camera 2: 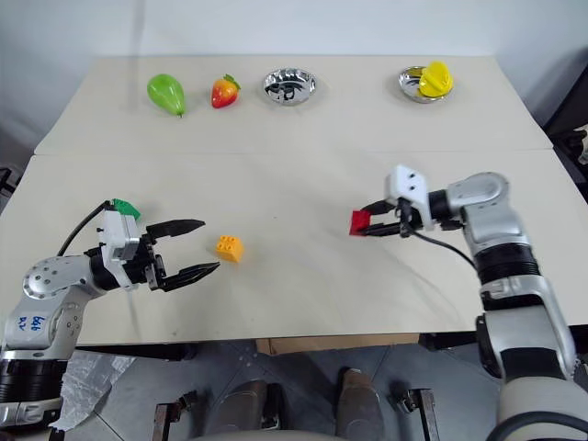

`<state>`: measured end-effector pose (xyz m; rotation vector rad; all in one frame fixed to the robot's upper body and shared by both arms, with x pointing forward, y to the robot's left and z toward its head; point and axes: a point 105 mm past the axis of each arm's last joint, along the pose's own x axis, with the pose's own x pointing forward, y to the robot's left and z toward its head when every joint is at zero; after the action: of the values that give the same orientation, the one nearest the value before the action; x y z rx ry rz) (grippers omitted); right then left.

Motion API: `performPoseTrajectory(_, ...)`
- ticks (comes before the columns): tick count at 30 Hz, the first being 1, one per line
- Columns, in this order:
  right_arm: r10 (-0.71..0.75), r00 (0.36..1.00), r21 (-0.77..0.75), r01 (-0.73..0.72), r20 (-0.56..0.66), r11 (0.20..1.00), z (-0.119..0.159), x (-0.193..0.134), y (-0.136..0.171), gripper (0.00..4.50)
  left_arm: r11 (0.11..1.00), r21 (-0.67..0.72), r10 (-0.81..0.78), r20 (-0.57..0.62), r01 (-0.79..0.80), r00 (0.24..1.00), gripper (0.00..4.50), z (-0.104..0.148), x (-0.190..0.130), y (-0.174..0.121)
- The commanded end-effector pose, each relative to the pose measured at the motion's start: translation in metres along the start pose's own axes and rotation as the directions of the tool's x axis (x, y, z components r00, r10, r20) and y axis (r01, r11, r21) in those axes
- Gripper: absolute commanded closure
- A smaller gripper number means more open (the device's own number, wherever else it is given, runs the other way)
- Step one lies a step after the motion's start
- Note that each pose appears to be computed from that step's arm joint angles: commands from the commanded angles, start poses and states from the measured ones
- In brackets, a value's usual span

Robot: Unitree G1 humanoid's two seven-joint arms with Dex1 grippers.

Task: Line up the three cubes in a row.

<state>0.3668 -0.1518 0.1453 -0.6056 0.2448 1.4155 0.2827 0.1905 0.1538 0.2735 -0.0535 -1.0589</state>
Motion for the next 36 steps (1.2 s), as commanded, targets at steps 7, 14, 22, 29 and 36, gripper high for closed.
performPoseTrajectory(7, 0.117, 0.993, -0.058, -0.118, -0.024, 0.991, 0.005, 0.010, 0.001, 3.02, 0.999, 0.043, 0.026, 0.028, -0.028, 0.999, 0.00, 0.016, -0.008, -0.006)
performPoseTrajectory(14, 0.066, 0.997, -0.110, -0.061, 0.041, 0.992, 0.018, -0.001, -0.007, 0.71, 0.997, 0.023, 0.070, 0.027, -0.070, 0.997, 0.00, 0.015, -0.014, -0.004)
performPoseTrajectory(22, 0.030, 0.931, -0.159, 0.030, 0.363, 0.987, 0.058, -0.051, 0.021, 0.01, 0.905, -0.047, 0.419, -0.069, -0.423, 0.905, 0.00, -0.021, -0.102, 0.009)
performPoseTrajectory(29, -0.126, 0.848, 0.024, 0.133, 0.515, 0.991, 0.029, -0.051, 0.061, 0.01, 0.587, -0.103, 0.795, -0.112, -0.803, 0.596, 0.00, -0.052, -0.195, 0.002)
performPoseTrajectory(36, -0.188, 0.847, 0.042, 0.193, 0.497, 0.980, -0.004, -0.044, 0.085, 0.01, 0.459, -0.133, 0.873, -0.115, -0.878, 0.474, 0.00, -0.060, -0.225, -0.001)
